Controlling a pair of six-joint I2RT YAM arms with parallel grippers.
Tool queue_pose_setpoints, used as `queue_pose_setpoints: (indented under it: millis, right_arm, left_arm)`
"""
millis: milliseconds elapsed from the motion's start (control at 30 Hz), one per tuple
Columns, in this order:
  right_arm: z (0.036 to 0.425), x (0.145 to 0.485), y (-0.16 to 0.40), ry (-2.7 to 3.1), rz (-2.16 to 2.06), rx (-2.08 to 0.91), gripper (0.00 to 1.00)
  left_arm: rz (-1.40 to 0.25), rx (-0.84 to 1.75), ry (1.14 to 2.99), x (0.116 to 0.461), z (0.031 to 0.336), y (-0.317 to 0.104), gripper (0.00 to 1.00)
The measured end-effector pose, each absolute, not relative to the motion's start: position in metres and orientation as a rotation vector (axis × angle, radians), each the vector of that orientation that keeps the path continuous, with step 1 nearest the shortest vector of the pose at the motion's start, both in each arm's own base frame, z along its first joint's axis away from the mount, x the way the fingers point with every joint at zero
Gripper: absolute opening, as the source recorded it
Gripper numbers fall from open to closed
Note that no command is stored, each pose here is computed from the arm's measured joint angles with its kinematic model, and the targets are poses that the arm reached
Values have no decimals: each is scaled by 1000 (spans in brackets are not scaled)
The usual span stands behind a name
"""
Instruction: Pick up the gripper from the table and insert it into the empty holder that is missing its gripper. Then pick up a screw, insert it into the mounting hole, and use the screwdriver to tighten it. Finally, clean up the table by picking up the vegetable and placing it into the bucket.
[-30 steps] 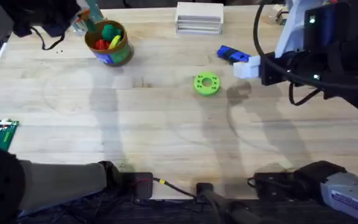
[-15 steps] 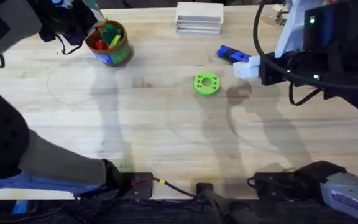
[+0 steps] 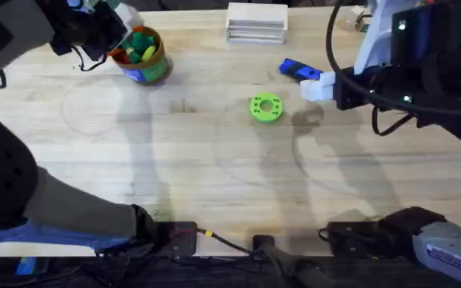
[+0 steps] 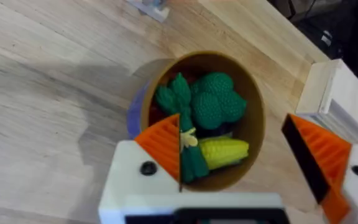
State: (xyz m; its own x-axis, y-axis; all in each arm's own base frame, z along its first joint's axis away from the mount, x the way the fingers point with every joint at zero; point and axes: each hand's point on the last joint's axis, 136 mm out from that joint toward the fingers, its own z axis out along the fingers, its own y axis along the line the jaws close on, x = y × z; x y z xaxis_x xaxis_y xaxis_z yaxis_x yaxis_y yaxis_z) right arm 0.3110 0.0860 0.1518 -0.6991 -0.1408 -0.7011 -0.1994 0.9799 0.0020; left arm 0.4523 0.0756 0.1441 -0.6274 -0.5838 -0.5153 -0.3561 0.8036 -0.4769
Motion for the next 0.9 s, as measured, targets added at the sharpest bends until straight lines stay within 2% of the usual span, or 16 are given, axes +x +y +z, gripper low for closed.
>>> queue_pose_setpoints:
  millis: [67,100,267,433,567,900]
  right_arm:
    - [152,311,86,2353,100,-236,982]
    - [152,312,86,2351,100,-236,982]
    - [153,312,86,2348,101,-235,982]
    - [156,311,86,2340,103,-234,981]
    - [177,308,85,2270,118,-224,981]
    - [230,292,80,2091,153,-201,983]
  left_arm:
    - [-443,-674,2315,451,144,73,956]
    - [-442,-660,2323,449,145,72,983]
    - [-410,-556,2337,436,164,68,995]
    - [-355,-391,2304,411,215,59,995]
    - [-326,-226,2288,377,252,42,995]
    - [-352,292,2251,280,300,-50,995]
